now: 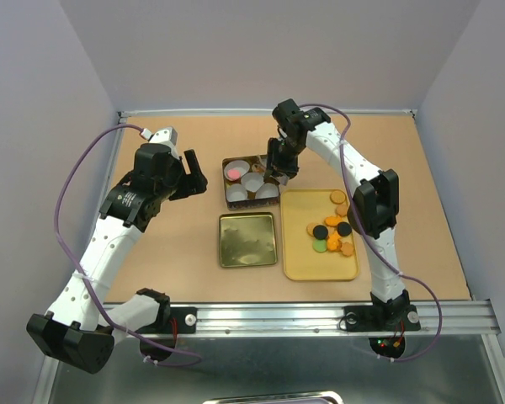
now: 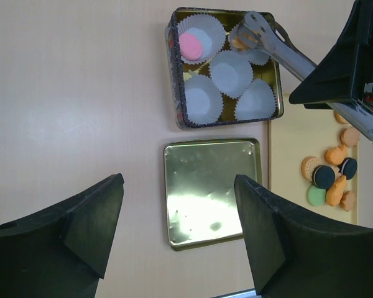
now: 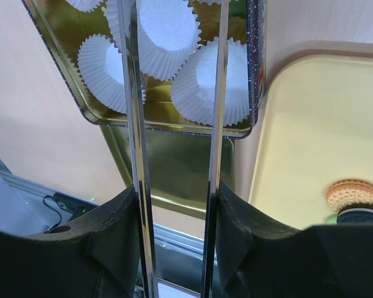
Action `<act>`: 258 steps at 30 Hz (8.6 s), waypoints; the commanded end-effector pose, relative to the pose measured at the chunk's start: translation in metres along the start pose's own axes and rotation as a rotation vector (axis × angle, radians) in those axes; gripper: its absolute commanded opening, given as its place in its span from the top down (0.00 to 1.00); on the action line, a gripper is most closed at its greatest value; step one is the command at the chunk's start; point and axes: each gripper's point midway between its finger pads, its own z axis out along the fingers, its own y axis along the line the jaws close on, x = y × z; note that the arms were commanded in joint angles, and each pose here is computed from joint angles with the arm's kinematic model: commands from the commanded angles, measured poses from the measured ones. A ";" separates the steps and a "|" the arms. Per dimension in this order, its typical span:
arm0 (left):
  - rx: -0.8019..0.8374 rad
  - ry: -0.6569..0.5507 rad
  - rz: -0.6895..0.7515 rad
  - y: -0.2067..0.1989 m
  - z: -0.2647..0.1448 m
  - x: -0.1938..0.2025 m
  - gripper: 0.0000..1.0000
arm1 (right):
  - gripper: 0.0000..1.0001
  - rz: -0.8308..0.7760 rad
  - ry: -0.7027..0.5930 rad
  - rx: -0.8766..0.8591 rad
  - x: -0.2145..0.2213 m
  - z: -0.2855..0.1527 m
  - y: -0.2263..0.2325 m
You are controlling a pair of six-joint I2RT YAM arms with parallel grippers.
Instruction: Pack the cookies
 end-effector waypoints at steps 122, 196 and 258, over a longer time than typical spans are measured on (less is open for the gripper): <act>0.248 0.086 0.034 -0.041 -0.019 0.047 0.18 | 0.61 0.247 0.088 0.205 0.215 -0.084 -0.114; -0.173 -0.428 -0.092 0.025 -0.035 -0.132 0.01 | 0.72 -0.157 -0.022 -0.067 0.054 -0.048 0.037; 0.049 -0.305 -0.039 -0.010 -0.004 -0.106 0.01 | 0.50 -0.115 -0.134 -0.023 0.049 -0.067 0.024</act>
